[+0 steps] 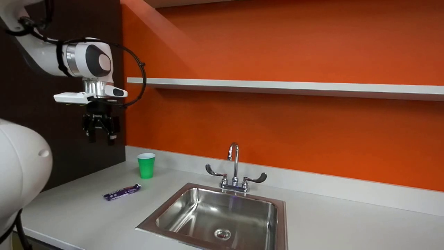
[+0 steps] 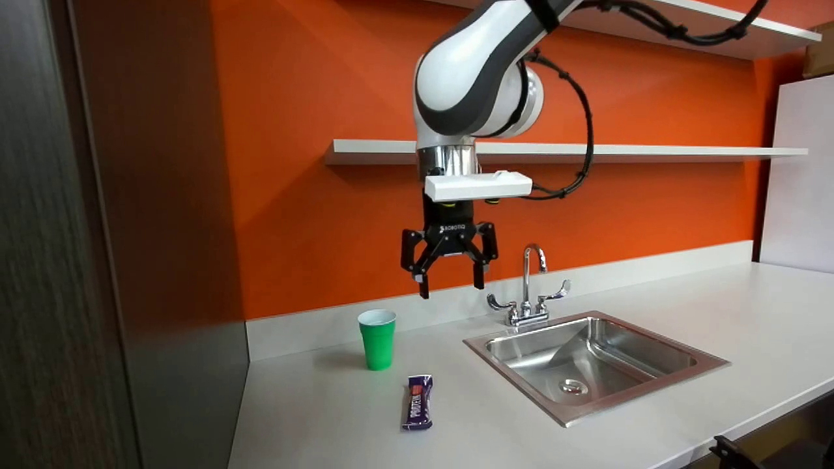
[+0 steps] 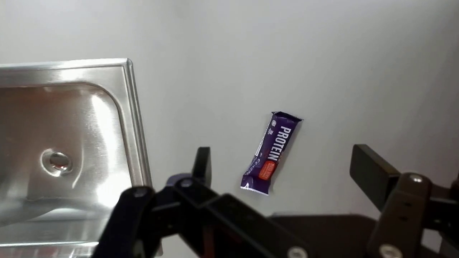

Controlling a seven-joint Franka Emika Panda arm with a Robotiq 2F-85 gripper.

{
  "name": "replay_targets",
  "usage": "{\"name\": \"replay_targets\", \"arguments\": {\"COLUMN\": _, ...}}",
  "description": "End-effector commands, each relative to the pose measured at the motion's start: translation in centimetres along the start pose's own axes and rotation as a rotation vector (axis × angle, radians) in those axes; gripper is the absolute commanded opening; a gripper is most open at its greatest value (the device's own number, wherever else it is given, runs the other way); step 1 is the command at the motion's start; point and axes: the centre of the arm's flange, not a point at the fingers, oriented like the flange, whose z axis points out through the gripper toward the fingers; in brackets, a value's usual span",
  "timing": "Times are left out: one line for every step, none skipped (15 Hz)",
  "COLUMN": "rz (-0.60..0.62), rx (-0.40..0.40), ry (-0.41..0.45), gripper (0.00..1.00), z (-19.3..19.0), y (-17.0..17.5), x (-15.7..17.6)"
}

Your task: Put the chocolate bar inside the sink

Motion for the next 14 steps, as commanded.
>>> {"name": "replay_targets", "arguments": {"rz": 0.036, "rx": -0.025, "ry": -0.026, "gripper": 1.00, "z": 2.2, "y": -2.5, "x": 3.7}}
{"name": "replay_targets", "arguments": {"rz": 0.044, "rx": -0.025, "ry": -0.037, "gripper": 1.00, "z": 3.1, "y": -3.0, "x": 4.2}}
{"name": "replay_targets", "arguments": {"rz": 0.050, "rx": -0.024, "ry": -0.045, "gripper": 1.00, "z": 3.9, "y": -3.4, "x": 4.7}}
{"name": "replay_targets", "arguments": {"rz": 0.057, "rx": -0.018, "ry": -0.055, "gripper": 1.00, "z": 4.9, "y": -3.9, "x": 5.1}}
{"name": "replay_targets", "arguments": {"rz": 0.069, "rx": -0.012, "ry": -0.062, "gripper": 1.00, "z": 5.7, "y": -4.4, "x": 5.5}}
{"name": "replay_targets", "arguments": {"rz": 0.075, "rx": -0.001, "ry": -0.071, "gripper": 1.00, "z": 6.5, "y": -4.9, "x": 5.9}}
{"name": "replay_targets", "arguments": {"rz": 0.084, "rx": 0.004, "ry": -0.077, "gripper": 1.00, "z": 7.3, "y": -5.3, "x": 6.1}}
{"name": "replay_targets", "arguments": {"rz": 0.088, "rx": 0.016, "ry": -0.087, "gripper": 1.00, "z": 8.0, "y": -5.8, "x": 6.3}}
{"name": "replay_targets", "arguments": {"rz": 0.096, "rx": 0.020, "ry": -0.085, "gripper": 1.00, "z": 8.7, "y": -6.2, "x": 6.6}}
{"name": "replay_targets", "arguments": {"rz": 0.102, "rx": 0.027, "ry": -0.091, "gripper": 1.00, "z": 9.4, "y": -6.5, "x": 6.8}}
{"name": "replay_targets", "arguments": {"rz": 0.111, "rx": 0.027, "ry": -0.090, "gripper": 1.00, "z": 10.1, "y": -6.7, "x": 7.0}}
{"name": "replay_targets", "arguments": {"rz": 0.117, "rx": 0.031, "ry": -0.092, "gripper": 1.00, "z": 10.7, "y": -6.9, "x": 7.3}}
{"name": "replay_targets", "arguments": {"rz": 0.123, "rx": 0.034, "ry": -0.094, "gripper": 1.00, "z": 11.2, "y": -7.1, "x": 7.5}}
{"name": "replay_targets", "arguments": {"rz": 0.130, "rx": 0.033, "ry": -0.092, "gripper": 1.00, "z": 11.8, "y": -7.2, "x": 7.8}}
